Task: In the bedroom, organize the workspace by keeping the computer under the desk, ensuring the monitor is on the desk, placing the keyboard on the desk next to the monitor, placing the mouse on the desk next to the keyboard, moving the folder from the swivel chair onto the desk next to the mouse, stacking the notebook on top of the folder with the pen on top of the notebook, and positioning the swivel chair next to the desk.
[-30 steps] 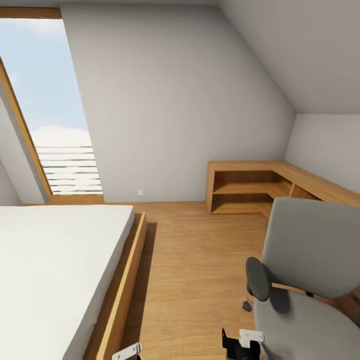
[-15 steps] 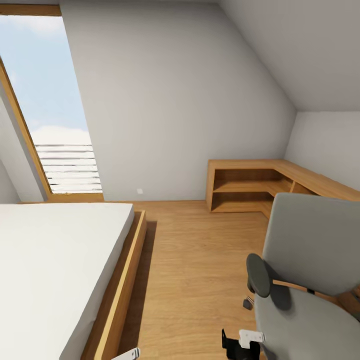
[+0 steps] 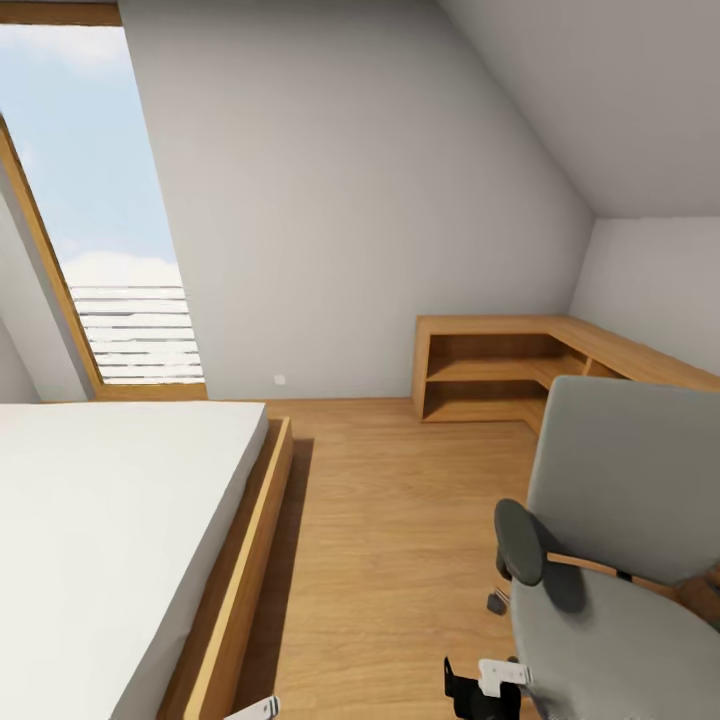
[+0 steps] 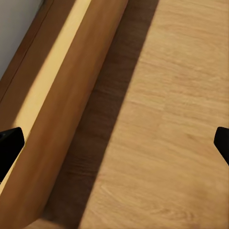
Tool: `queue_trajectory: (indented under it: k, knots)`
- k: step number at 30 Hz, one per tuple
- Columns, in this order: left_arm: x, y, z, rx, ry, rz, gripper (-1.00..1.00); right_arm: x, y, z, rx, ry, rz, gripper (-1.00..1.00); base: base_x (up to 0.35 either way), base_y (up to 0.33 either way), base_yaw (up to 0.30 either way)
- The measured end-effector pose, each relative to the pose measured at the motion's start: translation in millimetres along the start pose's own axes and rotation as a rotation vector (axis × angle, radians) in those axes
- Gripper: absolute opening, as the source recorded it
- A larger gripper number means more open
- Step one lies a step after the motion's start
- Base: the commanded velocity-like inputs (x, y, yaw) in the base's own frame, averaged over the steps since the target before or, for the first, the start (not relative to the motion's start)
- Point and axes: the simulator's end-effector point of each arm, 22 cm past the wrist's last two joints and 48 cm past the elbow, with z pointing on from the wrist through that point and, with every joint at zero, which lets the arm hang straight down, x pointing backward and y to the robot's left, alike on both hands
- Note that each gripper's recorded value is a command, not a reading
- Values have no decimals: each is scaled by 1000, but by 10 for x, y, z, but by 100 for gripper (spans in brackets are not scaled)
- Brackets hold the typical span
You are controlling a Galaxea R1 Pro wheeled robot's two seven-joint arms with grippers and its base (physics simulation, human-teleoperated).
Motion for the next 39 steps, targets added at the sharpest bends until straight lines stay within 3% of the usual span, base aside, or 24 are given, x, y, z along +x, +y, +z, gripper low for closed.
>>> queue_trajectory:
  k: [39]
  knots:
    - [558, 17, 525, -2, 1, -2, 100, 752, -124, 338, 12, 15, -15, 100, 0, 0, -15]
